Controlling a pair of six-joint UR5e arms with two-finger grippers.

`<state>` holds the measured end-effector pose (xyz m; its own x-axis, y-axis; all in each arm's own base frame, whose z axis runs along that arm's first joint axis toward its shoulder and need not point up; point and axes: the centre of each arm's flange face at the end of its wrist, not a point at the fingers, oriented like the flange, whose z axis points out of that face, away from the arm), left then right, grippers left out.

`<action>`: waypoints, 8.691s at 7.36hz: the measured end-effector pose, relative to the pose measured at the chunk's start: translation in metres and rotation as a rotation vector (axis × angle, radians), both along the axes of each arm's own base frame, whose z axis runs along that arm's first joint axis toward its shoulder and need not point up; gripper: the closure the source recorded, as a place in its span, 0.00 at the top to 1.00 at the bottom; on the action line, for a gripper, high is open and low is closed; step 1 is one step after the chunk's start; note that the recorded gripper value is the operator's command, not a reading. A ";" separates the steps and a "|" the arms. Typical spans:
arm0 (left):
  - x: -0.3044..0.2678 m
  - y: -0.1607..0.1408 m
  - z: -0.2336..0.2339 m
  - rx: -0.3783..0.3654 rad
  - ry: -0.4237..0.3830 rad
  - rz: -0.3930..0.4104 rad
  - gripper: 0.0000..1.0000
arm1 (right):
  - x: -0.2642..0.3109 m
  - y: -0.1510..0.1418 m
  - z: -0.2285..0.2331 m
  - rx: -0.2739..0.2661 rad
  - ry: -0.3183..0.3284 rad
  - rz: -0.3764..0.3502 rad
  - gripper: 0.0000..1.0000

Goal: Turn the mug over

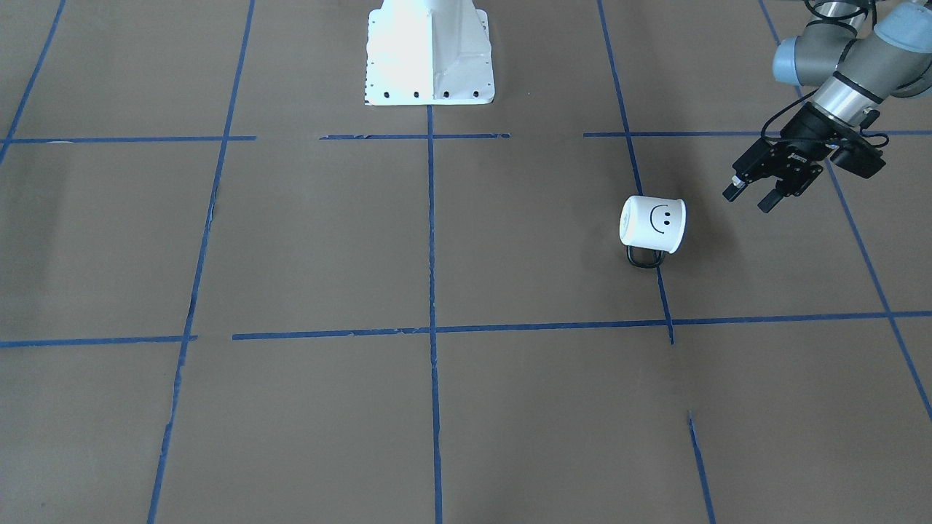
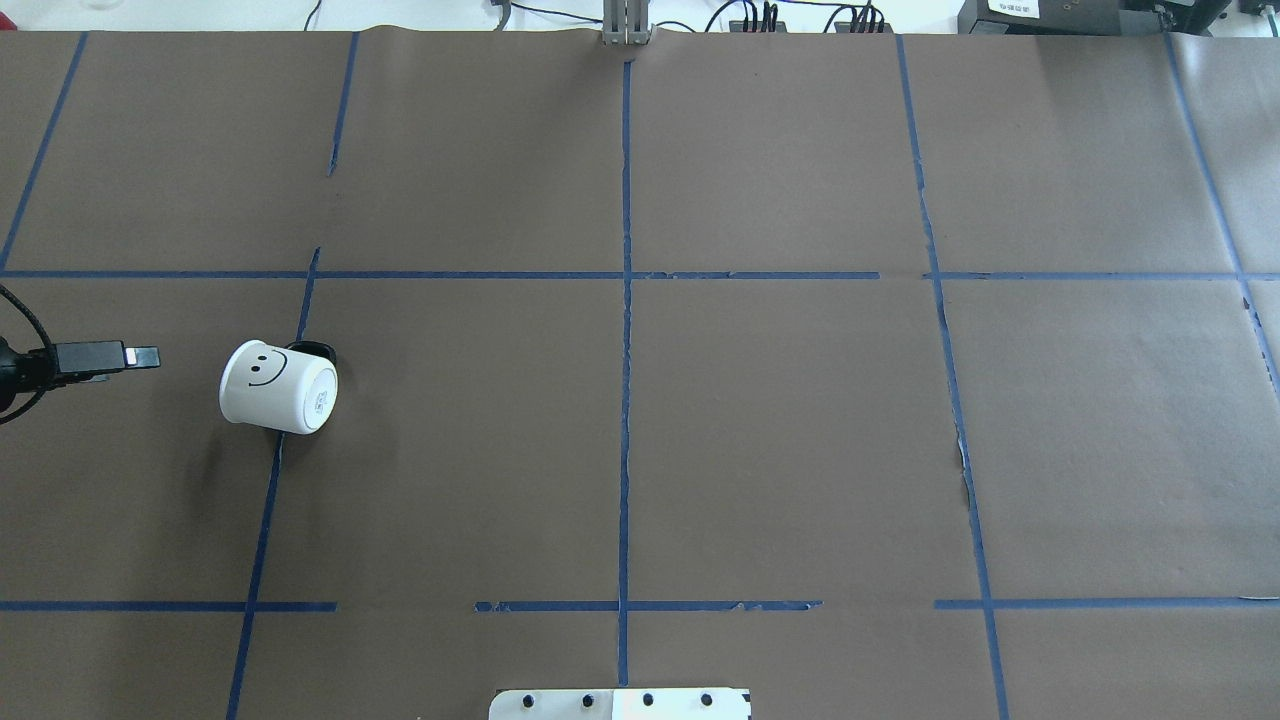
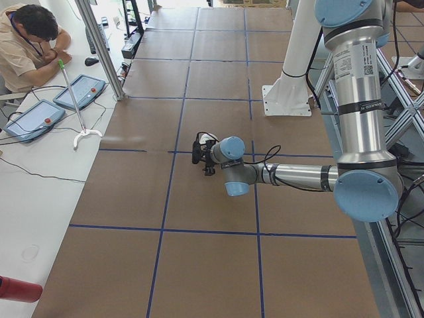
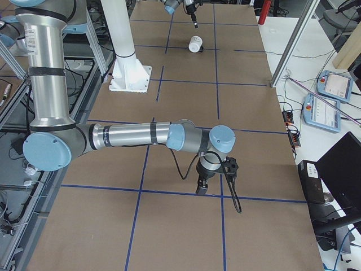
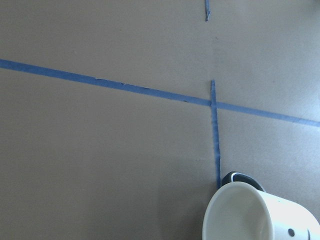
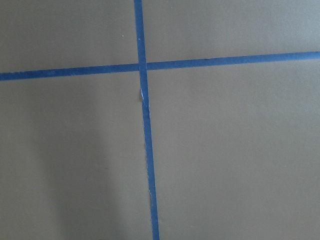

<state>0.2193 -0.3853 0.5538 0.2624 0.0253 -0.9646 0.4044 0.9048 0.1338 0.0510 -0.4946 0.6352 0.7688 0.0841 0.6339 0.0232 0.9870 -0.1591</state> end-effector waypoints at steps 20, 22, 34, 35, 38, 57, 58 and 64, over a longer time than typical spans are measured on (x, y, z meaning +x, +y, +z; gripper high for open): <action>0.167 -0.079 -0.253 -0.263 0.225 0.356 0.00 | 0.000 0.000 0.000 0.000 0.000 0.000 1.00; 0.216 -0.097 -0.330 -0.415 0.100 0.367 0.00 | 0.000 0.000 0.000 0.000 0.000 0.000 1.00; 0.356 -0.118 -0.440 -0.602 -0.190 0.407 1.00 | 0.000 0.000 0.000 0.000 0.000 0.000 1.00; 0.315 -0.113 -0.451 -0.561 -0.217 0.406 1.00 | 0.000 0.000 0.000 0.000 0.000 0.000 1.00; 0.155 -0.127 -0.356 -0.275 -0.319 0.411 1.00 | 0.000 0.000 0.000 0.000 0.000 0.000 1.00; -0.295 -0.097 0.080 -0.160 -0.610 0.343 1.00 | 0.000 0.000 0.000 0.000 0.000 0.000 1.00; -0.295 -0.097 0.078 -0.158 -0.609 0.343 1.00 | 0.000 0.000 0.000 0.000 0.000 0.000 1.00; -0.294 -0.098 0.076 -0.150 -0.610 0.342 1.00 | 0.000 0.000 0.000 0.000 0.000 0.000 1.00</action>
<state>-0.0748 -0.4829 0.6294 0.7572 0.0811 -0.6481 -0.0125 0.9939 0.1098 0.0510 -0.4946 0.6352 0.7688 0.0841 0.6339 0.0232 0.9870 -0.1591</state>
